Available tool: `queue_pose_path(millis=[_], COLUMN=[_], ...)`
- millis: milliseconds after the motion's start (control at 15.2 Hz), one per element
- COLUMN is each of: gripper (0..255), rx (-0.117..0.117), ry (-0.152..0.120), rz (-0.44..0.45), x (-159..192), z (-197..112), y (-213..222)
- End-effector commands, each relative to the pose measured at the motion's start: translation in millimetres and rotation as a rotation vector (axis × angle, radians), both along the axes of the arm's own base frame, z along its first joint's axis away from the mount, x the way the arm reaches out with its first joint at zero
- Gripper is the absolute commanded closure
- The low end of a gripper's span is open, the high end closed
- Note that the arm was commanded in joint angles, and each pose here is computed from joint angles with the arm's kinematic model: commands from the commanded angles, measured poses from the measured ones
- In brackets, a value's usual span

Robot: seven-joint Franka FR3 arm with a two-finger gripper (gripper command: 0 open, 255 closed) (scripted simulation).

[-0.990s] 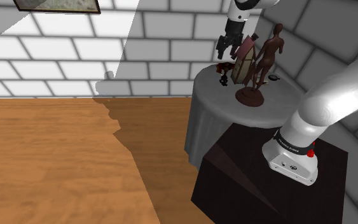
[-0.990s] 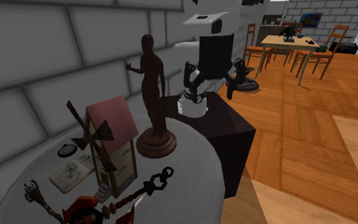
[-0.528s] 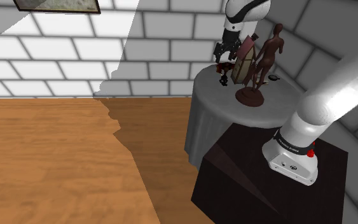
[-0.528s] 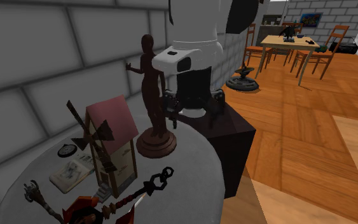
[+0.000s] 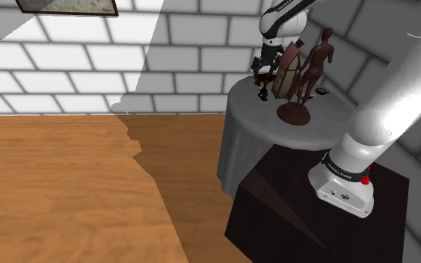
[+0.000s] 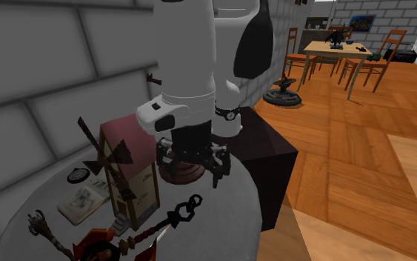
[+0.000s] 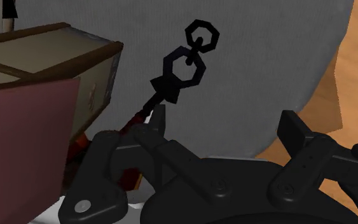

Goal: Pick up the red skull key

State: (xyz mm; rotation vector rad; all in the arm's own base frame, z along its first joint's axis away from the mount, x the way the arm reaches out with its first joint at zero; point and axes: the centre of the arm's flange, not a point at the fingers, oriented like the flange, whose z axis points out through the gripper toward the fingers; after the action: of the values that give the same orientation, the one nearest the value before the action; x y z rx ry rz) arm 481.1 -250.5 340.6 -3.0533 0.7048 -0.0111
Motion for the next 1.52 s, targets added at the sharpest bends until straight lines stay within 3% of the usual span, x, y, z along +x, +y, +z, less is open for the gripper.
queue_pose_path(millis=[0, 528, 1188, 1254, 1452], gripper=[0, 0, 0, 255, 255], rx=[-0.006, -0.027, -0.027, -0.027, -0.027], ry=[0.001, 0.007, 0.007, 0.007, 0.007], rz=[-0.036, -0.176, -0.178, -0.178, -0.178], x=[8.3, 25.5, 25.6, 25.7, 25.7], z=[-14.7, -73.3, -114.0, -114.3, -114.5], y=[-22.6, -105.6, -106.7, -106.6, -106.5])
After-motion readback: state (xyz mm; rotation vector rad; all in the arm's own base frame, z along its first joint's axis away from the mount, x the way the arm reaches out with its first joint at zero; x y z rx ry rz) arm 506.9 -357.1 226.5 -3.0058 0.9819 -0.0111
